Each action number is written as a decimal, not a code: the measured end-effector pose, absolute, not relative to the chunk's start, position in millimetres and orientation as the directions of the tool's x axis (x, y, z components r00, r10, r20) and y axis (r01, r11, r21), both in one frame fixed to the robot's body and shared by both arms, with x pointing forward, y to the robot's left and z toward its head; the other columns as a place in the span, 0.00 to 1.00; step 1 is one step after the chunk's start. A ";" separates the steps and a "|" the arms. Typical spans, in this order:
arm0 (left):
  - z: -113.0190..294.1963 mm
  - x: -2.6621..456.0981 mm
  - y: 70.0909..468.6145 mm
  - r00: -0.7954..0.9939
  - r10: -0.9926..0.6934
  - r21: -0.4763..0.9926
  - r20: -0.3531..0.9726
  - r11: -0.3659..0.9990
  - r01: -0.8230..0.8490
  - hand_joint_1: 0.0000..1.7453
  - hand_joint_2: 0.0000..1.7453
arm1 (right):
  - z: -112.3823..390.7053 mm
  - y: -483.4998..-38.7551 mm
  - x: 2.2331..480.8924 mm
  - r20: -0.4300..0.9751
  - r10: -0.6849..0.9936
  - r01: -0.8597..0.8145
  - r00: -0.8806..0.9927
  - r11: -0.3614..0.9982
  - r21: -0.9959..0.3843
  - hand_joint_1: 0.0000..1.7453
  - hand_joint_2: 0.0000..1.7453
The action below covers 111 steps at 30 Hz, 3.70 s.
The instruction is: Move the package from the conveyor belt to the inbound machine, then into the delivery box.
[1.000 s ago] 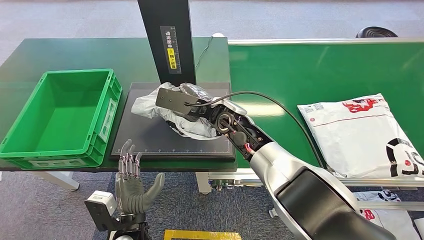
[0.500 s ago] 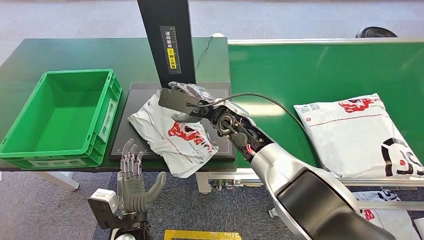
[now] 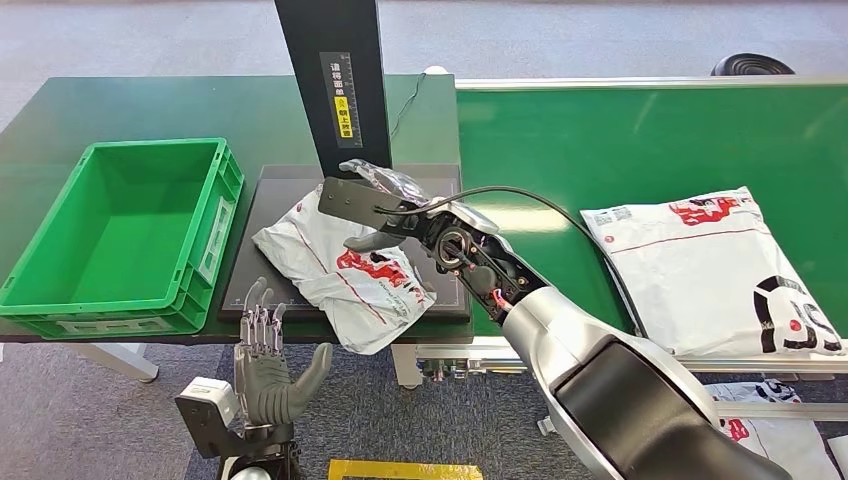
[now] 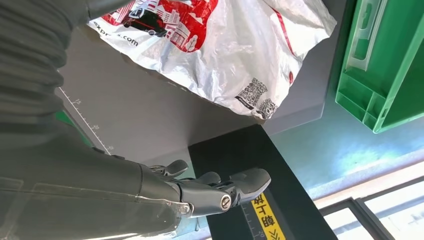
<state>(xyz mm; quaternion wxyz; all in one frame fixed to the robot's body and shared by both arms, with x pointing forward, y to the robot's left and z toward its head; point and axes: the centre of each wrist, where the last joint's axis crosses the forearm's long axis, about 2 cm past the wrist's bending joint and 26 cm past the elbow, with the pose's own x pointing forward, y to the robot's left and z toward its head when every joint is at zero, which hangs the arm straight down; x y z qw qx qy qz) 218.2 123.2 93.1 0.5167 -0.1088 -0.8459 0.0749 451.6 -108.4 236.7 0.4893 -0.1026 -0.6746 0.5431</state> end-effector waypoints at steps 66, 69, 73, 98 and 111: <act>102.7 242.2 218.8 -0.445 -0.316 0.416 0.838 0.897 0.146 0.00 1.00 | 65.7 -150.1 178.6 0.907 -0.234 -0.217 -0.349 0.962 0.165 0.00 1.00; 109.0 269.0 253.7 -0.464 -0.403 0.522 0.789 0.838 0.160 0.00 1.00 | 65.6 -150.3 180.0 0.903 -0.246 -0.225 -0.352 0.959 0.173 0.00 1.00; 116.5 289.3 283.3 -0.470 -0.472 0.592 0.745 0.793 0.141 0.00 1.00 | 64.8 -151.3 180.4 0.902 -0.247 -0.224 -0.353 0.959 0.175 0.00 1.00; 322.0 500.5 286.0 -0.549 -0.812 0.937 0.196 -0.009 0.348 0.00 1.00 | 64.6 -154.5 191.1 0.887 -0.291 -0.234 -0.358 0.948 0.216 0.00 1.00; 288.1 496.4 231.7 -0.564 -0.791 0.893 0.236 -0.053 0.447 0.00 1.00 | 64.5 -156.0 193.2 0.890 -0.284 -0.225 -0.357 0.951 0.214 0.00 1.00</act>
